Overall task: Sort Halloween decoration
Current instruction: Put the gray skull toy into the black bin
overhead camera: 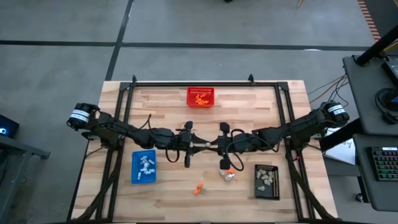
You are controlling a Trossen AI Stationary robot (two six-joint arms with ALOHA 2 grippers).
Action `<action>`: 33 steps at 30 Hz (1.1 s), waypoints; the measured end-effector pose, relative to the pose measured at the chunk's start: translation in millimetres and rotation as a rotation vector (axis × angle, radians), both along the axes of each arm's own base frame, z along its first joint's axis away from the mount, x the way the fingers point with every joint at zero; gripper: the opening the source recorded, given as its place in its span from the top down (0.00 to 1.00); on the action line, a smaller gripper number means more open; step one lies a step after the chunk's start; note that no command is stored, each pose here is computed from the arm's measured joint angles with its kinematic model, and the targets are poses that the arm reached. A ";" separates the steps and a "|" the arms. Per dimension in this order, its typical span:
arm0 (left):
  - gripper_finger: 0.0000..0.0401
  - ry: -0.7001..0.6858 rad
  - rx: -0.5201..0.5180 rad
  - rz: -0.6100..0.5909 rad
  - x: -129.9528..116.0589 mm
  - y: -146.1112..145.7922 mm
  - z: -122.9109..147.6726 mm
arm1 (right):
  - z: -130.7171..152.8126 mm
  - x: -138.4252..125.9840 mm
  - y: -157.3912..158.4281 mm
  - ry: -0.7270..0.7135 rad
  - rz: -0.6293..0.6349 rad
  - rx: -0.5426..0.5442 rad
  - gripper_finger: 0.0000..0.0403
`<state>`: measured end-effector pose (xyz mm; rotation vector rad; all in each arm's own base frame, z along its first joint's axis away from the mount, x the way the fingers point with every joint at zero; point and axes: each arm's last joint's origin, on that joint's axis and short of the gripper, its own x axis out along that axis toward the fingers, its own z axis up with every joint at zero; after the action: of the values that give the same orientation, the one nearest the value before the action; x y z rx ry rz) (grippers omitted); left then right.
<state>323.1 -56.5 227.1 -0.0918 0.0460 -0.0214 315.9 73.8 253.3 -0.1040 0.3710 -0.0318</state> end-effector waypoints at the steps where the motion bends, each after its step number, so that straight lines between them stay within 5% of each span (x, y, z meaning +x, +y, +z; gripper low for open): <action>1: 0.83 0.000 -0.003 0.000 0.0 0.0 0.0 | 0.0 0.1 0.0 0.000 0.000 0.000 0.91; 18: 0.60 0.052 0.002 -0.026 -0.5 -1.4 -4.9 | -2.8 -0.6 -0.2 0.026 -0.003 0.000 0.91; 33: 0.50 0.166 0.023 -0.016 -9.7 1.1 -5.1 | -2.0 -15.0 -3.9 0.140 -0.031 0.024 0.91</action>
<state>313.4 -55.4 221.9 -0.0702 0.2125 -0.0294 300.9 69.8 251.3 -0.0767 0.5123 -0.0505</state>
